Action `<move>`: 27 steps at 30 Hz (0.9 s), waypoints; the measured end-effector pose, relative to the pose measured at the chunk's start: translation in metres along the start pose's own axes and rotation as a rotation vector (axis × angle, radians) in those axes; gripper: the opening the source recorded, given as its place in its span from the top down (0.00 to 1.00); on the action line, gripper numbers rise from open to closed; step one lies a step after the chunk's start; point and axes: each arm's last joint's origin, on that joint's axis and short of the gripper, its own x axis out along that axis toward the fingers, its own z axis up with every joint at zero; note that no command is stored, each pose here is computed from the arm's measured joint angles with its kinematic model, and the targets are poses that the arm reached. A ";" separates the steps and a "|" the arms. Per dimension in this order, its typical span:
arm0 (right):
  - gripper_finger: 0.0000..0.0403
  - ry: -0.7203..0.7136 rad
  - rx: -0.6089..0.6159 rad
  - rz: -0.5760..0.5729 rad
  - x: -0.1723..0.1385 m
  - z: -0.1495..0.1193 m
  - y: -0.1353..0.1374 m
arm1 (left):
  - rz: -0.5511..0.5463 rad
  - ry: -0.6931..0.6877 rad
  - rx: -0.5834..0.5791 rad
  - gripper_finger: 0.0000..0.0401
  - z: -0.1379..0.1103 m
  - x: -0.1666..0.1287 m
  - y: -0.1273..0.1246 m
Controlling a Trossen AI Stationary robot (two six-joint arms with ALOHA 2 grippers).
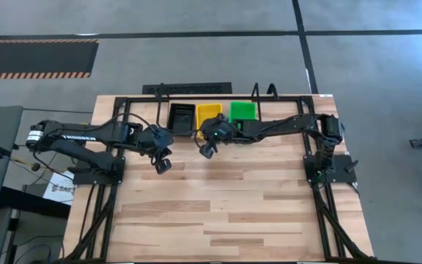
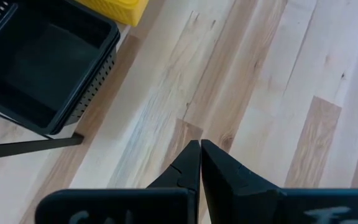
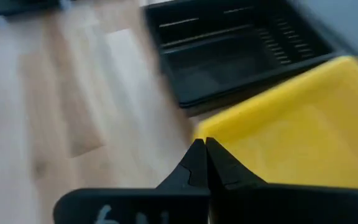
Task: Stack baskets on shelf by color
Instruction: Return to Home Position
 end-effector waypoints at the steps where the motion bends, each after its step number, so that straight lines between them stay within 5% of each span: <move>1: 1.00 0.006 0.003 0.040 0.000 0.000 0.003 | -0.001 0.001 0.000 1.00 0.000 0.000 0.000; 7: 1.00 0.032 -0.041 0.113 0.006 -0.011 0.023 | -0.001 0.002 0.000 1.00 0.000 0.000 0.000; 16: 1.00 0.130 -0.058 0.057 0.031 -0.030 0.015 | -0.003 -0.001 0.000 1.00 0.000 0.000 0.000; 27: 1.00 0.090 -0.075 0.004 0.030 -0.020 -0.004 | 0.001 -0.009 0.006 1.00 0.001 0.001 0.000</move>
